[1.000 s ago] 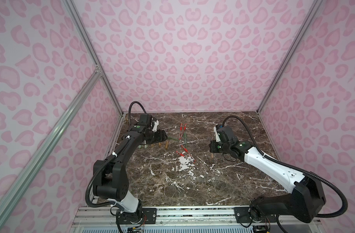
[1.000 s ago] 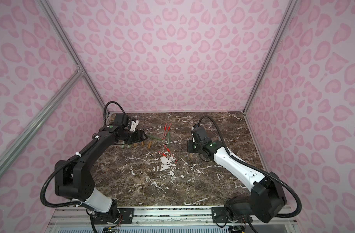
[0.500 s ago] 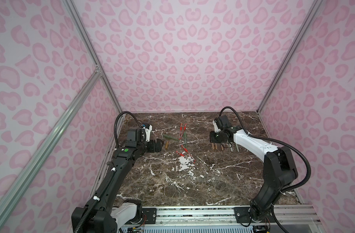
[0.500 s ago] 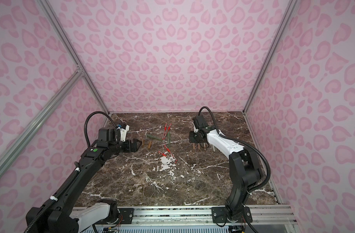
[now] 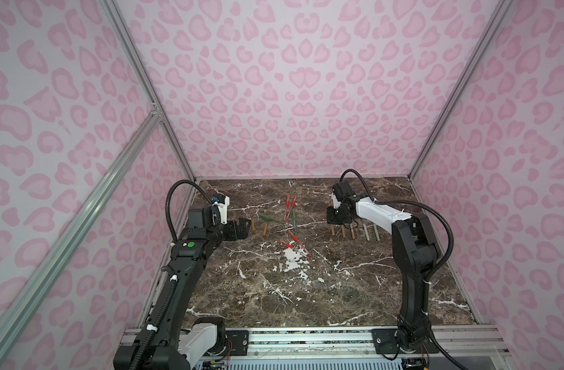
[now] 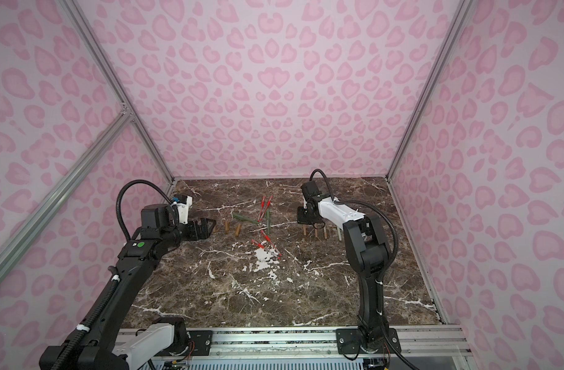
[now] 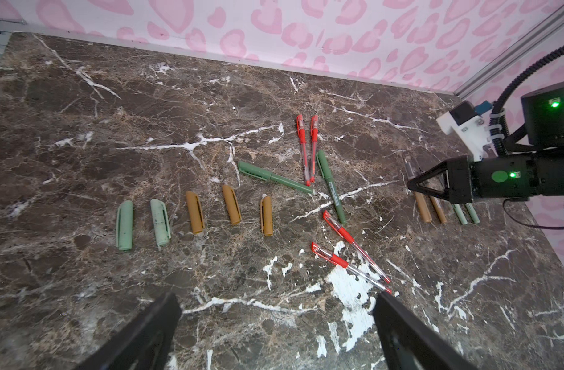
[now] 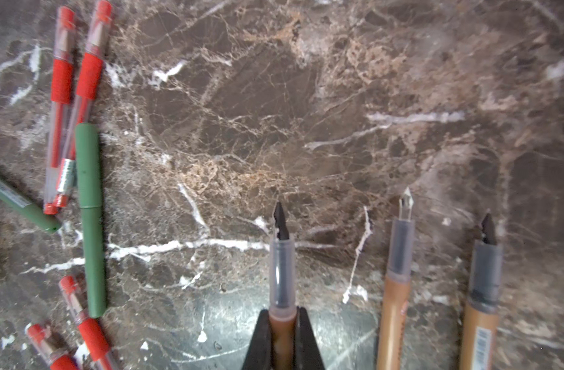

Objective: Open the pen caps
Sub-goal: 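Lower the uncapped tan pen into the upright pen row and open the right gripper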

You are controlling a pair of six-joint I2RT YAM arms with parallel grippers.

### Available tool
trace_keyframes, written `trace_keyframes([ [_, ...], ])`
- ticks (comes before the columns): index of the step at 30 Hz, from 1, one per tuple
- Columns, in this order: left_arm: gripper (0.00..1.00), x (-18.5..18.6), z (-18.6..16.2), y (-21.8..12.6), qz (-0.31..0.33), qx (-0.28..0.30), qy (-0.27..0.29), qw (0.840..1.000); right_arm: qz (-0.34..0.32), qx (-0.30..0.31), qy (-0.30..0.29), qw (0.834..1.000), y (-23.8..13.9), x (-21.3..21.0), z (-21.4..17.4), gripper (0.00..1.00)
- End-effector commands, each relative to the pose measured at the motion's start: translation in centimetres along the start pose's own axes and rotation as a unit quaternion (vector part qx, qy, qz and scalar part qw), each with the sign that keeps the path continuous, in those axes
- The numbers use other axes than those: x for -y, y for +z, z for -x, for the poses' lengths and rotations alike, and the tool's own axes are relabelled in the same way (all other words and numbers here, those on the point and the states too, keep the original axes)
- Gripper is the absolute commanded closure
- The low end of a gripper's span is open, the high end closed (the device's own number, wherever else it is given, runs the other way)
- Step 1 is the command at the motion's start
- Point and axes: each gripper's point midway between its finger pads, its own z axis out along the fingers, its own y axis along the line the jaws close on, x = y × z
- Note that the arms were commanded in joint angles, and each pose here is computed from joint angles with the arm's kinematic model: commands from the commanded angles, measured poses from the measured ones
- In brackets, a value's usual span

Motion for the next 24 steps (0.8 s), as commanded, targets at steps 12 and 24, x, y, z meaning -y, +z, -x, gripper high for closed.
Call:
trace_keyframes([
  [12, 0.02, -0.1, 1.1, -0.2, -0.003, 0.019, 0.001, 1.0, -0.055, -0.039, 0.005, 0.998, 3.4, 2.7, -1.1, 0.97],
  [24, 0.02, -0.3, 1.1, -0.1, -0.007, 0.02, -0.006, 1.0, -0.055, -0.035, 0.004, 0.998, 2.7, 2.5, -0.8, 0.75],
])
